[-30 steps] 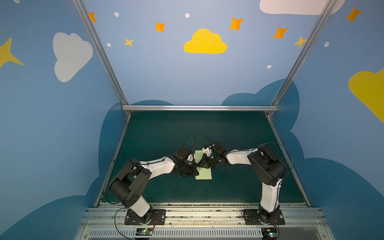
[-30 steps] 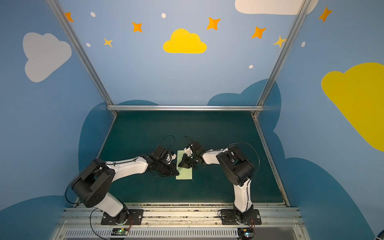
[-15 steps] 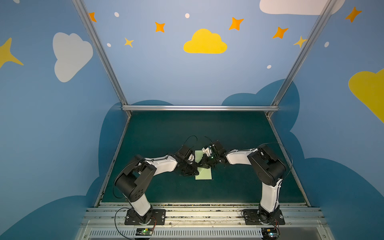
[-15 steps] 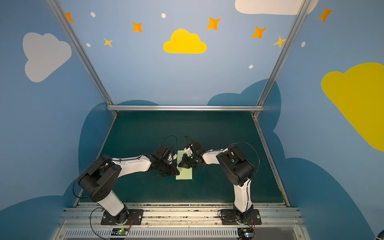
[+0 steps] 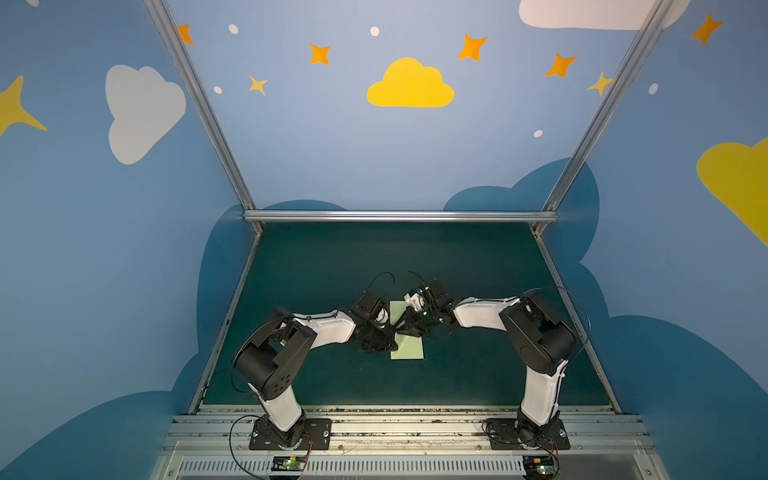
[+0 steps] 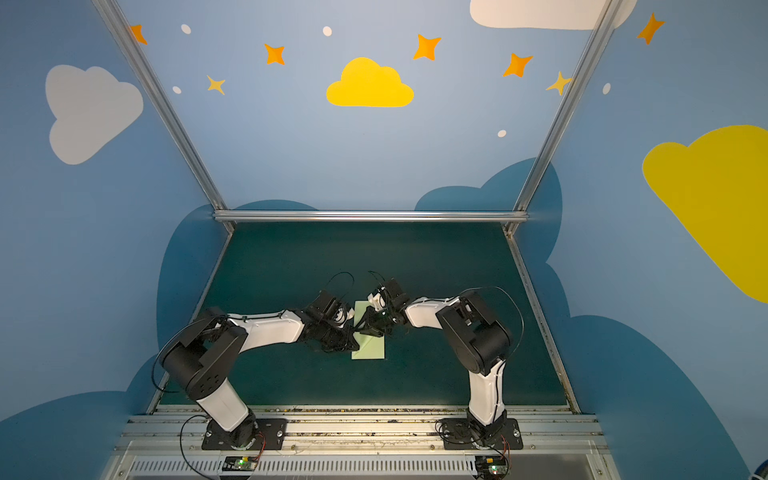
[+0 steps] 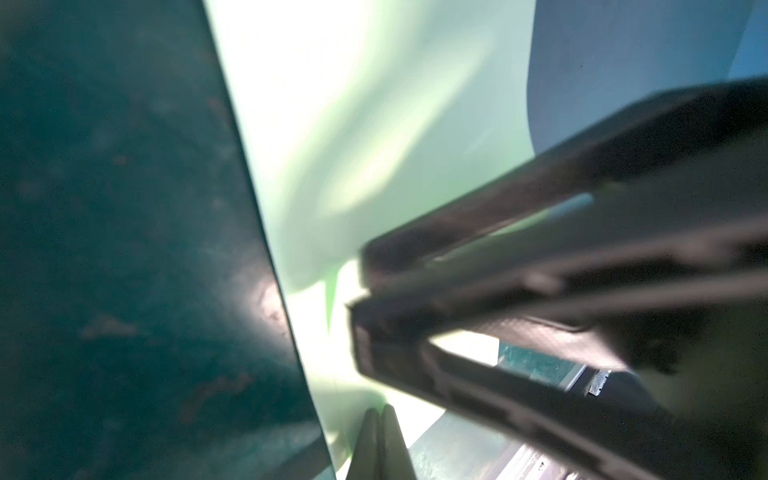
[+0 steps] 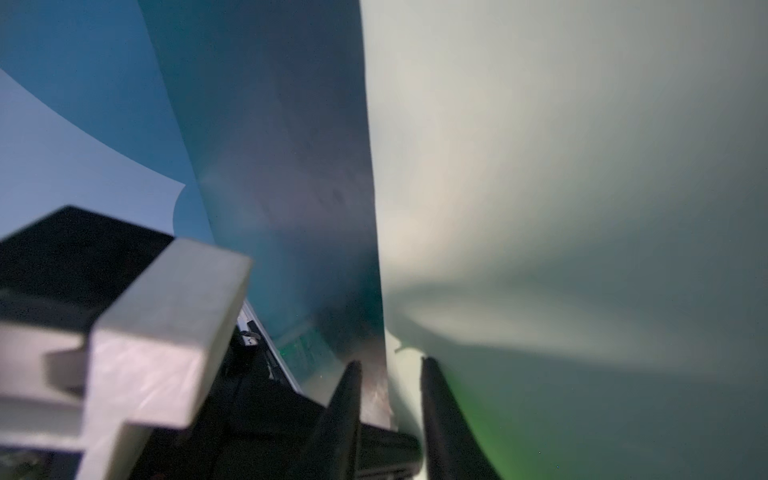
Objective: Fold a paper plane with a square sheet of paper (fold left side to right side)
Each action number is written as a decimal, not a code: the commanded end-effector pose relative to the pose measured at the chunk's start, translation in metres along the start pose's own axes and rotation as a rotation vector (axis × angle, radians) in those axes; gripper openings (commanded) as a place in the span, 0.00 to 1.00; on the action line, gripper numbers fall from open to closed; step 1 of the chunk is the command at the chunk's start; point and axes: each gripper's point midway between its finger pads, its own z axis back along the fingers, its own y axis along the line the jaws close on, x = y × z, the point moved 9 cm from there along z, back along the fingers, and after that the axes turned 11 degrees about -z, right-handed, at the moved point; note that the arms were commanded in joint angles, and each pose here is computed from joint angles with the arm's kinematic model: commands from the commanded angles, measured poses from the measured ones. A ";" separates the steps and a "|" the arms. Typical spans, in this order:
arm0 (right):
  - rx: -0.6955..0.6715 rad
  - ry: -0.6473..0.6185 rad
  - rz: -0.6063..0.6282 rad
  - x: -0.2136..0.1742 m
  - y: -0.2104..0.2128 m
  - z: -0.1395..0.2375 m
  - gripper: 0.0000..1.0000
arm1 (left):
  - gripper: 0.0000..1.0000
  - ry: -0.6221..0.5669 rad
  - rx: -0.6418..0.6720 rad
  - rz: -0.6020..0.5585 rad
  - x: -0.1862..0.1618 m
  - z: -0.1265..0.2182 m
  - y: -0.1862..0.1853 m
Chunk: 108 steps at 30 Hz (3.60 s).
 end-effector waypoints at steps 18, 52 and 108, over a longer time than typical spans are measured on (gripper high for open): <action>-0.149 0.009 0.128 -0.046 -0.010 0.012 0.00 | 0.04 0.044 0.044 -0.003 -0.010 -0.007 0.011; -0.211 -0.050 -0.126 0.024 -0.103 0.040 0.00 | 0.04 0.057 0.039 -0.004 -0.012 -0.008 0.011; -0.166 -0.093 0.106 -0.006 -0.015 0.055 0.00 | 0.03 0.050 0.021 -0.011 -0.008 -0.006 0.007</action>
